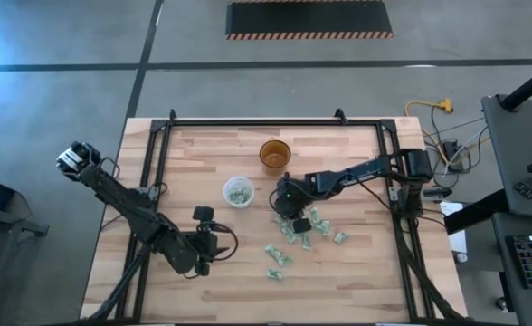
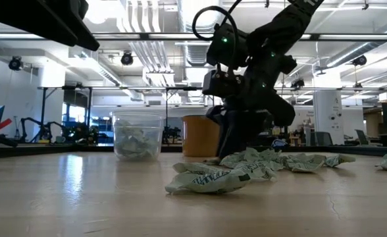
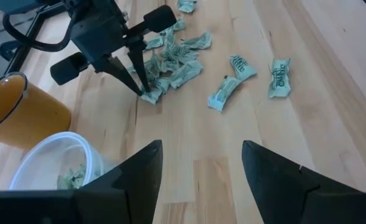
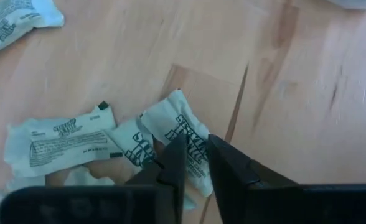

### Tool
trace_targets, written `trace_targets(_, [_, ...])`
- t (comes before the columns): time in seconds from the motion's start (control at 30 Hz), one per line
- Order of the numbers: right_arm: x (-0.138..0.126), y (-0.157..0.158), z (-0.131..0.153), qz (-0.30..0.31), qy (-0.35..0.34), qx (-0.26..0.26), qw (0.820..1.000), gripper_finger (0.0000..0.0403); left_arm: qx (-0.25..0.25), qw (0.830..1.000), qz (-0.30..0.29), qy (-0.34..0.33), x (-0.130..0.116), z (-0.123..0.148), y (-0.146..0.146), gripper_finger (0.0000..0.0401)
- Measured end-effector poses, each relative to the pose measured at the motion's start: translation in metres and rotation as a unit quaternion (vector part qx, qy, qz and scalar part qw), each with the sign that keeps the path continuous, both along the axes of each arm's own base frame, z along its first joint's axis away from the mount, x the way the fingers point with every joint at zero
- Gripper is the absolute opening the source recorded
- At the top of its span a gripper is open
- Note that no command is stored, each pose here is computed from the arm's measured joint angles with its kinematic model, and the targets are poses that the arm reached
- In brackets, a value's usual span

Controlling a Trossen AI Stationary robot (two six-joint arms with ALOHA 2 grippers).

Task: Pick and place Stevia / Truvia into bins
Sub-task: Put the stevia packet into the transparent bin

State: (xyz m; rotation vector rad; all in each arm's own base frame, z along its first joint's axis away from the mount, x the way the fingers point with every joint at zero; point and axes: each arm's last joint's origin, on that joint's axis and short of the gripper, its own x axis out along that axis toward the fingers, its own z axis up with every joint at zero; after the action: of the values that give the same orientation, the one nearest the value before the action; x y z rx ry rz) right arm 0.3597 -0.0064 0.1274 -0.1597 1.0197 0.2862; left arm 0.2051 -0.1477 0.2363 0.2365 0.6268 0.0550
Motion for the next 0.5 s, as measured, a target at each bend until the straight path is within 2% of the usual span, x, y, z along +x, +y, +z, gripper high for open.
trace_targets(0.13, [0.002,0.0,0.002,0.01,-0.007,-0.008,1.0,0.0013,0.0,1.0,0.0,0.0,0.0,0.0,0.0,0.0203])
trace_targets(0.27, [0.01,-0.001,0.011,0.005,-0.027,-0.033,0.999,0.0009,0.005,1.0,-0.003,0.004,-0.001,-0.002,0.0,0.0203])
trace_targets(0.5, [0.028,-0.002,0.035,0.026,-0.075,-0.049,0.996,0.0009,0.006,1.0,-0.004,0.004,-0.001,-0.002,0.0,0.0203])
